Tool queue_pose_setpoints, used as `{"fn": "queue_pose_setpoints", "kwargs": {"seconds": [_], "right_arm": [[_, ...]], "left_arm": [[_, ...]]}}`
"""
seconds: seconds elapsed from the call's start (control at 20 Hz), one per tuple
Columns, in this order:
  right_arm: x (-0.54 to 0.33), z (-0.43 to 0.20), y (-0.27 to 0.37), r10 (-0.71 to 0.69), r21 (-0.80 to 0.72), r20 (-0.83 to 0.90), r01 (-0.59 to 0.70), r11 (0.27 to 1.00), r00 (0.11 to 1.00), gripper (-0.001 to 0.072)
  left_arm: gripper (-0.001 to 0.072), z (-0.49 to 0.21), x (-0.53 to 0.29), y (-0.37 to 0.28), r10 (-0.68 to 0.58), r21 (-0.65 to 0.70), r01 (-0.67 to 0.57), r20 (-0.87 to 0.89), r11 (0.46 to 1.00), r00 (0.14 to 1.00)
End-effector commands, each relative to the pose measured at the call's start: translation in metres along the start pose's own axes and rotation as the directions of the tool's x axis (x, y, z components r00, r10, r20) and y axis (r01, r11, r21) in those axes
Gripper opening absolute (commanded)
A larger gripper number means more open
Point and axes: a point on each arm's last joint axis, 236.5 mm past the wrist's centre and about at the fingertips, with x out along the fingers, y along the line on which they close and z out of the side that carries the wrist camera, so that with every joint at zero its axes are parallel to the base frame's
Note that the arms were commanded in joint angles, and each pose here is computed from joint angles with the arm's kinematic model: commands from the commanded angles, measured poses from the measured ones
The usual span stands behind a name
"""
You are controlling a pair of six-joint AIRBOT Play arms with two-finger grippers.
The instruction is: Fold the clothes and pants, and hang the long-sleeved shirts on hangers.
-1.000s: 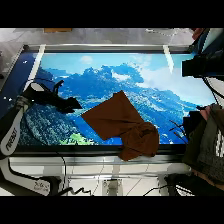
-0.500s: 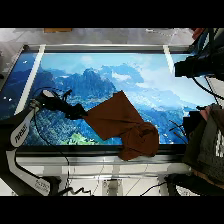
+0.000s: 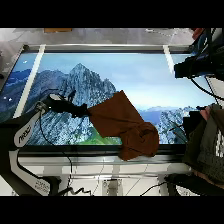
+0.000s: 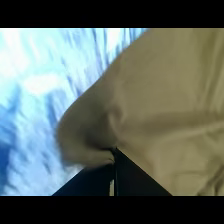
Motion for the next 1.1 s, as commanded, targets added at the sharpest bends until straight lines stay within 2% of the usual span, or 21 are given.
{"fn": "queue_pose_setpoints", "kwargs": {"seconds": [0.0, 0.1, 0.2, 0.3, 0.4, 0.5, 0.6, 0.65, 0.7, 0.8, 0.85, 0.95, 1.0, 1.05], "right_arm": [[0.003, -0.006, 0.000, -0.005, -0.093, -0.019, 0.003, 0.996, 1.000, 0.0010], [0.015, -0.023, 0.000, -0.003, -0.136, -0.071, -0.007, 0.991, 0.997, 0.0009], [0.039, -0.052, -0.006, -0.006, -0.125, -0.162, -0.014, 0.992, 0.987, 0.0009], [0.070, -0.082, -0.011, 0.034, -0.063, -0.226, -0.050, 0.997, 0.974, 0.0009], [0.097, -0.117, -0.002, 0.155, 0.052, -0.291, -0.146, 0.988, 0.944, 0.0009], [0.119, -0.147, 0.035, 0.384, 0.174, -0.310, -0.345, 0.922, 0.870, 0.0009], [0.119, -0.163, 0.092, 0.622, 0.223, -0.274, -0.581, 0.783, 0.733, 0.0009], [0.116, -0.169, 0.115, 0.699, 0.238, -0.255, -0.657, 0.715, 0.668, 0.0009], [0.118, -0.172, 0.133, 0.740, 0.259, -0.233, -0.694, 0.672, 0.631, 0.0010], [0.133, -0.172, 0.158, 0.755, 0.284, -0.176, -0.702, 0.653, 0.631, 0.0012], [0.143, -0.167, 0.169, 0.742, 0.272, -0.140, -0.695, 0.665, 0.655, 0.0049], [0.159, -0.149, 0.193, 0.706, 0.210, -0.066, -0.682, 0.700, 0.705, 0.0286], [0.169, -0.130, 0.202, 0.675, 0.190, 0.007, -0.663, 0.724, 0.738, 0.0325], [0.178, -0.111, 0.208, 0.634, 0.187, 0.084, -0.637, 0.748, 0.769, 0.0324]], "left_arm": [[0.0016, 0.042, -0.037, -0.040, -0.115, 0.078, 0.104, 0.159, 0.992, 0.980], [0.0016, 0.067, -0.087, -0.055, -0.109, 0.153, 0.066, 0.297, 0.986, 0.948], [0.0016, 0.089, -0.152, -0.071, -0.093, 0.223, -0.015, 0.466, 0.975, 0.880], [0.0016, 0.098, -0.221, -0.081, -0.038, 0.256, -0.155, 0.618, 0.954, 0.786], [0.0016, 0.089, -0.279, -0.083, 0.046, 0.270, -0.335, 0.714, 0.903, 0.699], [0.0016, 0.073, -0.316, -0.072, 0.155, 0.223, -0.469, 0.753, 0.854, 0.640], [0.0017, 0.057, -0.326, -0.061, 0.237, 0.205, -0.544, 0.736, 0.814, 0.634], [0.0017, 0.050, -0.323, -0.057, 0.259, 0.214, -0.555, 0.714, 0.804, 0.651], [0.0017, 0.045, -0.317, -0.055, 0.266, 0.222, -0.548, 0.692, 0.806, 0.672], [0.0017, 0.041, -0.308, -0.047, 0.274, 0.219, -0.538, 0.672, 0.814, 0.688], [0.0017, 0.039, -0.303, -0.043, 0.279, 0.216, -0.533, 0.662, 0.818, 0.696], [0.0017, 0.035, -0.296, -0.037, 0.287, 0.211, -0.526, 0.645, 0.824, 0.708], [0.0017, 0.034, -0.292, -0.033, 0.291, 0.209, -0.523, 0.637, 0.826, 0.714], [0.0017, 0.032, -0.289, -0.031, 0.294, 0.207, -0.520, 0.630, 0.828, 0.718]]}}
